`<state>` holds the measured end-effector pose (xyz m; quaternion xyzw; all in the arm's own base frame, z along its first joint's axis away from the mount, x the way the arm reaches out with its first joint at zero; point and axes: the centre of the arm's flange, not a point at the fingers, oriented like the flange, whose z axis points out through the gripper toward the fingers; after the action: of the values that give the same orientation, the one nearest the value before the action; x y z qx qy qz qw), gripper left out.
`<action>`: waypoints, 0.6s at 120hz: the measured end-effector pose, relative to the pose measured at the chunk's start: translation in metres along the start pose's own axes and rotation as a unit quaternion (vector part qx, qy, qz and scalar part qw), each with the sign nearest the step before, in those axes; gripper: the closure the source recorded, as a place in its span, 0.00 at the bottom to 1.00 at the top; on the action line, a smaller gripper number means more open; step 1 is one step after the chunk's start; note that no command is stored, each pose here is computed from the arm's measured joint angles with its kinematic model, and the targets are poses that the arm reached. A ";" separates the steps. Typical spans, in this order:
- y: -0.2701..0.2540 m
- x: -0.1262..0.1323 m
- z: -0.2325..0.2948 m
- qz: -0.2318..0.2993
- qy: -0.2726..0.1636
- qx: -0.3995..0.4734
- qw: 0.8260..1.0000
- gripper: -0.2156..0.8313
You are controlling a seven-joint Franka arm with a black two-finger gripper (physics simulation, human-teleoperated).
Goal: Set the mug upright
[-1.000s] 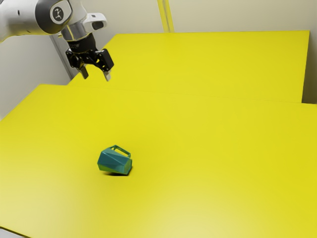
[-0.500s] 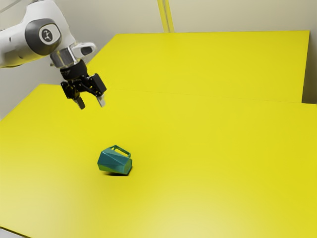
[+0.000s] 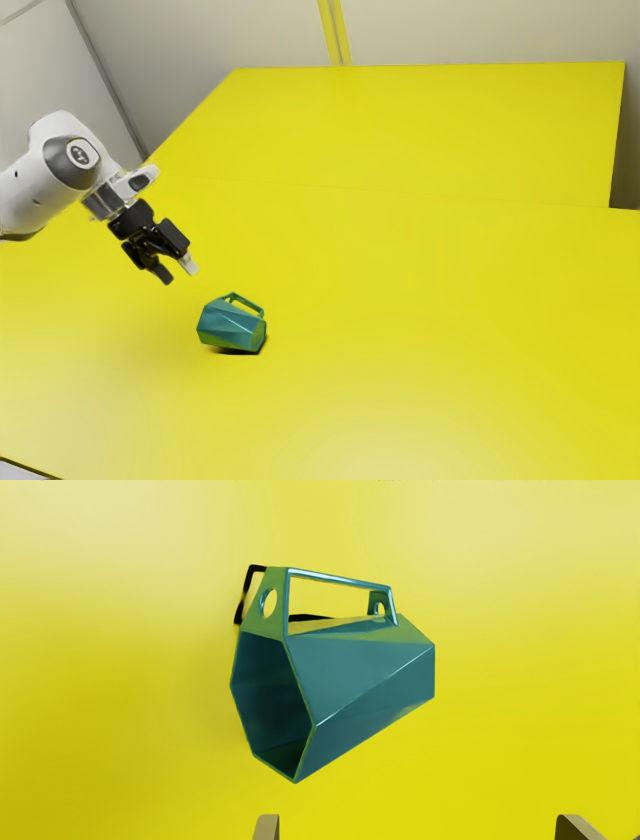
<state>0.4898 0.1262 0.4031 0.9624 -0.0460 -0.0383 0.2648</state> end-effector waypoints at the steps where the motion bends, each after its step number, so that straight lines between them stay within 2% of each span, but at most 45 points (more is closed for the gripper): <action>1: -0.002 0.000 0.001 0.000 0.000 -0.003 1.000 0.21; 30: -0.046 -0.004 0.033 0.005 0.022 -0.082 0.996 0.21; 72: -0.057 0.001 0.071 0.029 0.031 -0.154 0.987 0.21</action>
<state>0.4880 0.1390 0.3127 0.9091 -0.0592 -0.0070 0.4123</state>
